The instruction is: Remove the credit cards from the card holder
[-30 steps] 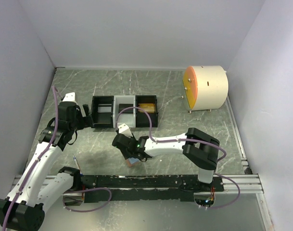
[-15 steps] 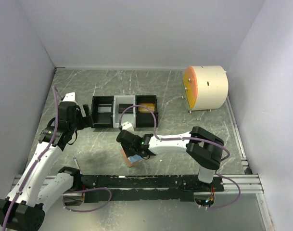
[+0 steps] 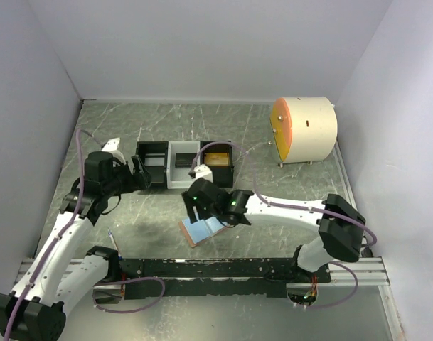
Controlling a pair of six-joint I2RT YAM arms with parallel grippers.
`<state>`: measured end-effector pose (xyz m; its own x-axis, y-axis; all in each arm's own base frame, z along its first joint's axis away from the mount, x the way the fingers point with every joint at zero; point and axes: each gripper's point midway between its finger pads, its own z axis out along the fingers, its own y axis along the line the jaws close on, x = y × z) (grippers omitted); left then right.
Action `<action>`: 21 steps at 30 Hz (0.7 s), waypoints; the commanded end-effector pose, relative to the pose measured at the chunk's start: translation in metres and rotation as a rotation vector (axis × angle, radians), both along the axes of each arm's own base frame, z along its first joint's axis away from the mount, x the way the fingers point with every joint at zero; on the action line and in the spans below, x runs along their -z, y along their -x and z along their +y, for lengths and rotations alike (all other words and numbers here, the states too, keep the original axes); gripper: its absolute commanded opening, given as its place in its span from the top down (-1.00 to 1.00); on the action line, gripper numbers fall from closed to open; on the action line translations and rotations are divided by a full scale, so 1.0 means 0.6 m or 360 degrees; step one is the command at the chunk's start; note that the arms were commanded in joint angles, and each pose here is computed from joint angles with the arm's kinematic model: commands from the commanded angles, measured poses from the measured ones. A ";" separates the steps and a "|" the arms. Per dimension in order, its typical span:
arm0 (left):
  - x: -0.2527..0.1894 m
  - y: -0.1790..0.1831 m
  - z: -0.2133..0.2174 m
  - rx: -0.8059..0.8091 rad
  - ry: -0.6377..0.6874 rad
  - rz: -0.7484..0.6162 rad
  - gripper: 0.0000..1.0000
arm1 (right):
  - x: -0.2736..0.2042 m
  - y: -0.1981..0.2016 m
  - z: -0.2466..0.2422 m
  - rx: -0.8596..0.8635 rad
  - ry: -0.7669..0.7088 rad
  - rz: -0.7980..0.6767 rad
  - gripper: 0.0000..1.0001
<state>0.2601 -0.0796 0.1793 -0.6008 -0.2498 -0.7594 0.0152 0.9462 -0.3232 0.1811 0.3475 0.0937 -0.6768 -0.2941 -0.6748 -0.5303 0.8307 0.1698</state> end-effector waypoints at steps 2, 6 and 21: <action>-0.003 0.040 -0.132 0.0389 0.0553 0.0038 -0.80 | 0.043 -0.018 -0.071 0.0105 0.0022 0.0139 -0.32; 0.034 0.086 -0.201 0.0460 0.0597 0.0141 -0.78 | 0.058 -0.006 -0.080 0.0070 -0.0124 0.0266 -0.19; 0.184 0.185 -0.332 0.0431 0.0192 0.0506 -0.38 | 0.088 -0.012 -0.134 0.0109 -0.0081 0.0319 -0.04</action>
<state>0.1378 -0.2670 0.0676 -0.8829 -0.0658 -0.4650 0.2093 0.8313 -0.5149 0.1858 0.2649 0.0354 -0.8269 -0.2053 -0.5236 -0.3964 0.8732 0.2837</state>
